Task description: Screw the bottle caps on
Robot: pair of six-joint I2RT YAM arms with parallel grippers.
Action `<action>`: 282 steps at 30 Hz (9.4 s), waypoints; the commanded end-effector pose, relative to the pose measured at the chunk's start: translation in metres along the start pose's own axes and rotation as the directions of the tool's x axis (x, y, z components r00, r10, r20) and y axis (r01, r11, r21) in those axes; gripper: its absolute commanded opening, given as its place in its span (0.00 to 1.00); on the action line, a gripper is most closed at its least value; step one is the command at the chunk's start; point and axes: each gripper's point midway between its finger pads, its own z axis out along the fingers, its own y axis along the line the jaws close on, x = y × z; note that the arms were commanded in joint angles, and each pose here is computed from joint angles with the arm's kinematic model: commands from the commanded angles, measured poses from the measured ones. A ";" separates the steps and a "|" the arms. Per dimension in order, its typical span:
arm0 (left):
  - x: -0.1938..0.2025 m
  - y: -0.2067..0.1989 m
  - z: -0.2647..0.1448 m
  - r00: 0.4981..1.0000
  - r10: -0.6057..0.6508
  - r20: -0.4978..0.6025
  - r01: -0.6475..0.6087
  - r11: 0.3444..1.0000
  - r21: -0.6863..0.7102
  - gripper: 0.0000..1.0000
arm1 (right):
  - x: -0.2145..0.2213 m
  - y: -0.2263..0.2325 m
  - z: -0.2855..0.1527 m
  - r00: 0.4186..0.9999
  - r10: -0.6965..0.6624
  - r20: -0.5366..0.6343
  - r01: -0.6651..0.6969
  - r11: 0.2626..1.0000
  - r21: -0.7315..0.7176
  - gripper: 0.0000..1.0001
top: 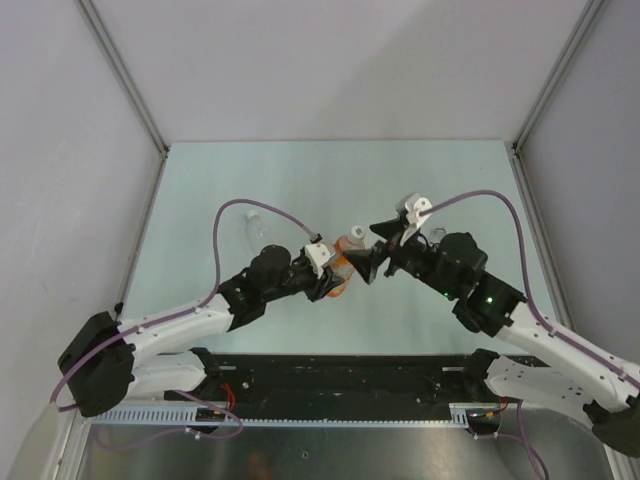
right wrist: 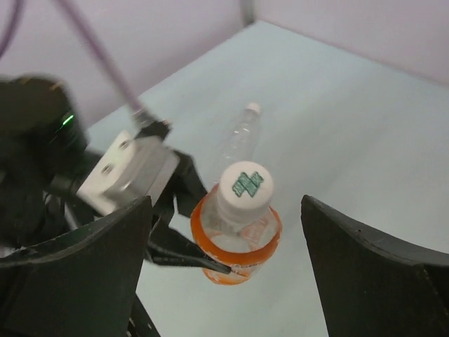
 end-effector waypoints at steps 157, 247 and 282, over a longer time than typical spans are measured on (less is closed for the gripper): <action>-0.009 -0.090 -0.084 0.922 0.167 0.349 -0.331 0.809 0.487 0.00 | -0.015 0.135 -0.081 0.943 -0.249 0.222 0.327 0.562 -0.760 0.71; -0.038 -0.089 -0.065 0.937 0.006 0.350 -0.162 0.893 0.420 0.00 | 0.005 0.087 -0.079 0.873 -0.442 0.205 0.462 0.619 -0.635 0.84; -0.030 -0.110 -0.078 0.920 0.073 0.384 -0.279 0.810 0.515 0.00 | -0.010 0.128 -0.117 0.898 -0.335 0.286 0.426 0.498 -0.756 0.60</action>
